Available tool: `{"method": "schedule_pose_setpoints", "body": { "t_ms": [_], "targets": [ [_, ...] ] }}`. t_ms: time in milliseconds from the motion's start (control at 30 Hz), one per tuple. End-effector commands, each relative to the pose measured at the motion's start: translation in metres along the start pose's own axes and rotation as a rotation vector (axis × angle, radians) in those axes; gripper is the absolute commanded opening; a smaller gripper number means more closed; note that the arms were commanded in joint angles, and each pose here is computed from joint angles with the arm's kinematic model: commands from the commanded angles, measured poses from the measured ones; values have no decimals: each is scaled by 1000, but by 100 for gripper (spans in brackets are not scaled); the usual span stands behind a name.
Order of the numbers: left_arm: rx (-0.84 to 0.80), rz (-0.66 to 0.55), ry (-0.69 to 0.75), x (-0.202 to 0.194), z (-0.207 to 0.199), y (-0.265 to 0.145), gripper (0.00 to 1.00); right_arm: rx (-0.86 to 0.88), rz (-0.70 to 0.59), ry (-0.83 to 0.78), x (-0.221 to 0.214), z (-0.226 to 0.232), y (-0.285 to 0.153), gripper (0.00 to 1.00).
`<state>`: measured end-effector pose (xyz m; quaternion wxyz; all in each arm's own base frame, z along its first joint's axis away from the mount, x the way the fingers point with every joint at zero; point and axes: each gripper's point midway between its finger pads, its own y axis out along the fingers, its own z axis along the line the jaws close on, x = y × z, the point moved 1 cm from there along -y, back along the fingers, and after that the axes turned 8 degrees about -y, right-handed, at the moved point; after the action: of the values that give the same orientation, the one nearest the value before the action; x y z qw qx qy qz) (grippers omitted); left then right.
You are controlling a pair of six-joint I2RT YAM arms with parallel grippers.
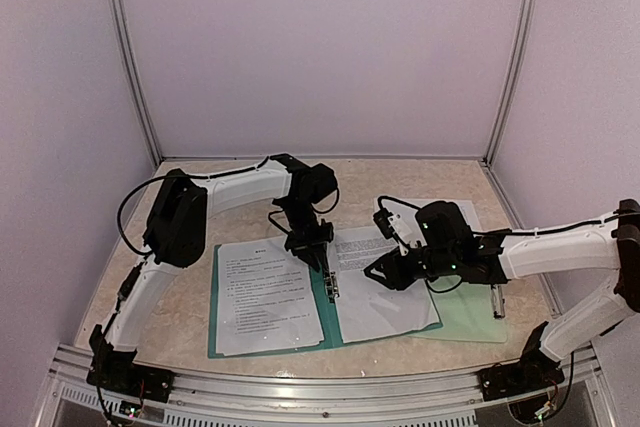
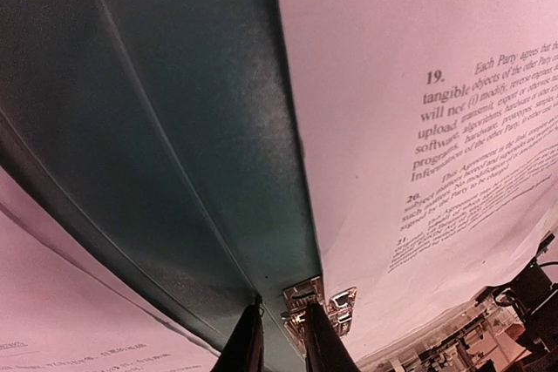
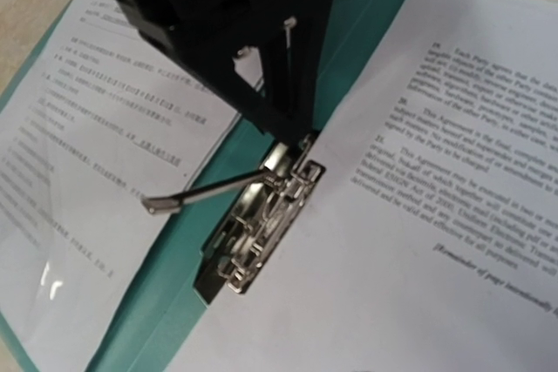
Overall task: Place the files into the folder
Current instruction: Clamp the file with the spring clip on the folder.
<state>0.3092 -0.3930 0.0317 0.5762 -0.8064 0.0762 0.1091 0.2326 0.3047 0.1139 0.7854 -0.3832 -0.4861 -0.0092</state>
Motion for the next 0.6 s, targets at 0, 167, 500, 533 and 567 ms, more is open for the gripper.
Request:
{"method": "schedule_pose_setpoints", "body": {
  "t_ms": [0,167,500,533,567],
  "targets": [
    [24,25,-7,-6,1,10,15,14,-14,-4,0,5,-3,33],
    [29,14,-7,-5,1,9,11,18,-10,-3,-2,5,-2,33],
    [35,-19,10,-2,0,2,0,19,-8,-10,0,5,0,33],
    [36,-25,16,-1,0,1,0,20,-7,-12,0,5,0,33],
    [38,-31,23,0,0,0,0,21,-7,-16,1,6,0,33]
  ]
}}
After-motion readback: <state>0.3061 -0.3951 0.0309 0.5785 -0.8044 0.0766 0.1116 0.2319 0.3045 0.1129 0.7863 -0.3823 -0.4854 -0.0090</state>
